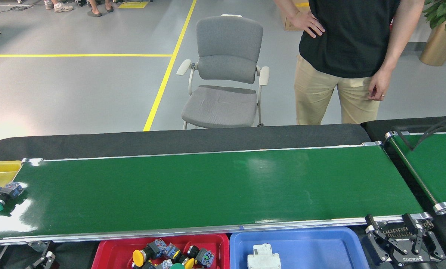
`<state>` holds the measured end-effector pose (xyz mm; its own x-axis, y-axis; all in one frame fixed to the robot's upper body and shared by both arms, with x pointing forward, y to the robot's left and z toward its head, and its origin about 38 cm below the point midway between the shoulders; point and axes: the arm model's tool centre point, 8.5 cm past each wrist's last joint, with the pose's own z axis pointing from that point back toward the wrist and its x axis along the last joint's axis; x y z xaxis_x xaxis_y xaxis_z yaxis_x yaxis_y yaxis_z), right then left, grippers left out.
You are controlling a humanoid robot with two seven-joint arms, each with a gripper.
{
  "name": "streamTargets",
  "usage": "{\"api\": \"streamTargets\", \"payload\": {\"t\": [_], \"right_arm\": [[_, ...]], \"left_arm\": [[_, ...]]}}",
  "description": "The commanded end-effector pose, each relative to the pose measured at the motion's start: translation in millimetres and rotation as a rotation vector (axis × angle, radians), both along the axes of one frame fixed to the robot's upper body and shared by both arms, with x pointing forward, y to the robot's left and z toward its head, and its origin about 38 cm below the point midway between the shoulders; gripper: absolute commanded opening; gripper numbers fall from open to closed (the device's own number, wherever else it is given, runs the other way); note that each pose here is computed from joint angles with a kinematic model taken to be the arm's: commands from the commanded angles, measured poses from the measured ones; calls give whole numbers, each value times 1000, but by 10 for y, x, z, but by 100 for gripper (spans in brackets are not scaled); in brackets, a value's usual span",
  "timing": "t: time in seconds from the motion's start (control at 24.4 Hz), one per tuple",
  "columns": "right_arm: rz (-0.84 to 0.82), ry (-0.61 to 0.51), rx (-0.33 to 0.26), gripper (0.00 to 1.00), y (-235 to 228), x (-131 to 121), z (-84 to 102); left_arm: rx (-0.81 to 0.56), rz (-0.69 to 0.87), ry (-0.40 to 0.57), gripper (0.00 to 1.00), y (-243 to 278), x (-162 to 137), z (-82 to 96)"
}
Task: Pick switch part from conveyor to tray
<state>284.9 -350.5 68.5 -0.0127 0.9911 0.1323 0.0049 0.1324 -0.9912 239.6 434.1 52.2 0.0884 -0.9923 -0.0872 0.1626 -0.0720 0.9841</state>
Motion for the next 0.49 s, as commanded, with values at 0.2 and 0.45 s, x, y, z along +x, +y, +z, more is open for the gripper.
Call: {"api": "streamTargets", "payload": {"t": [0.2, 0.45], "right_arm": [[-1, -24, 18, 100, 48, -12, 32], [0, -15, 17, 100, 57, -72, 14]], "left_arm": [[40, -19, -17, 100, 86, 37, 124], [33, -37, -17, 100, 24, 89, 109]]}}
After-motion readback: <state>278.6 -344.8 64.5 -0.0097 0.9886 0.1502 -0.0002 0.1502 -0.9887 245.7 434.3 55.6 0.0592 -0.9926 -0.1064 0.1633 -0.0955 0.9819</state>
